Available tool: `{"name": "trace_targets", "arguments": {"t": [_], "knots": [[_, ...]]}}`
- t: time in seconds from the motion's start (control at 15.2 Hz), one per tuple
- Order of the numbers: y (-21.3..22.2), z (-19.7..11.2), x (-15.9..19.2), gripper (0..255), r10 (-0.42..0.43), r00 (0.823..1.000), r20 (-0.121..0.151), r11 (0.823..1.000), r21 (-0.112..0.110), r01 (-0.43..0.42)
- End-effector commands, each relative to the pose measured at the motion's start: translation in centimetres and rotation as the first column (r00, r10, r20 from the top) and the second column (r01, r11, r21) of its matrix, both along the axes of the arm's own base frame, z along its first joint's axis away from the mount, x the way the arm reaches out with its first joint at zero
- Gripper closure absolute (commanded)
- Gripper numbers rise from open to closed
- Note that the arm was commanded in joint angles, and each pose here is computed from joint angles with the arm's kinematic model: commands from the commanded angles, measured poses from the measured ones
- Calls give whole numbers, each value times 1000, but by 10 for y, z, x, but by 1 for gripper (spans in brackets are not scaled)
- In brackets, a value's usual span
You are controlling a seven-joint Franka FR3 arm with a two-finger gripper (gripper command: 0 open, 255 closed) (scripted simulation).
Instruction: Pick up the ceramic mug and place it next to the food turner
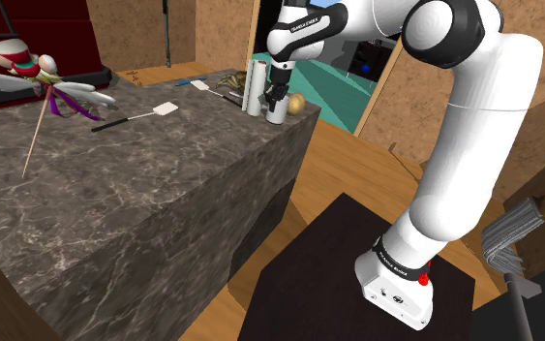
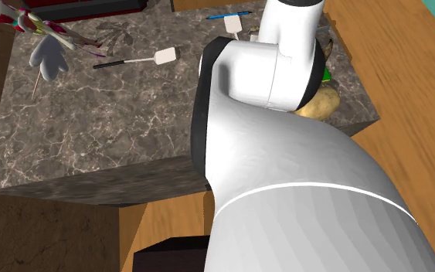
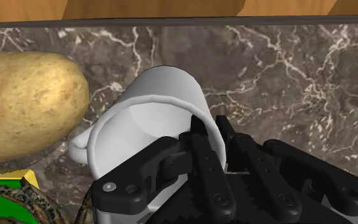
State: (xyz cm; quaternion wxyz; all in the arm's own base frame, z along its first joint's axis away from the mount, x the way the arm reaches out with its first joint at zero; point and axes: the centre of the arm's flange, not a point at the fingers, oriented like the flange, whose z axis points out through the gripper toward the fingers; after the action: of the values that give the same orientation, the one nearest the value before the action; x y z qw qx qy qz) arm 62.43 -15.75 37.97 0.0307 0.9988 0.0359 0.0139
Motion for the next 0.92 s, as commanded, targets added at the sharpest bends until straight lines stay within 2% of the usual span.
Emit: {"name": "trace_targets", "arguments": {"t": [0.0,0.86], "knots": [[0,0,0,255,0,1000,0,1000,0,0],[0,69,0,255,0,1000,0,1000,0,0]]}}
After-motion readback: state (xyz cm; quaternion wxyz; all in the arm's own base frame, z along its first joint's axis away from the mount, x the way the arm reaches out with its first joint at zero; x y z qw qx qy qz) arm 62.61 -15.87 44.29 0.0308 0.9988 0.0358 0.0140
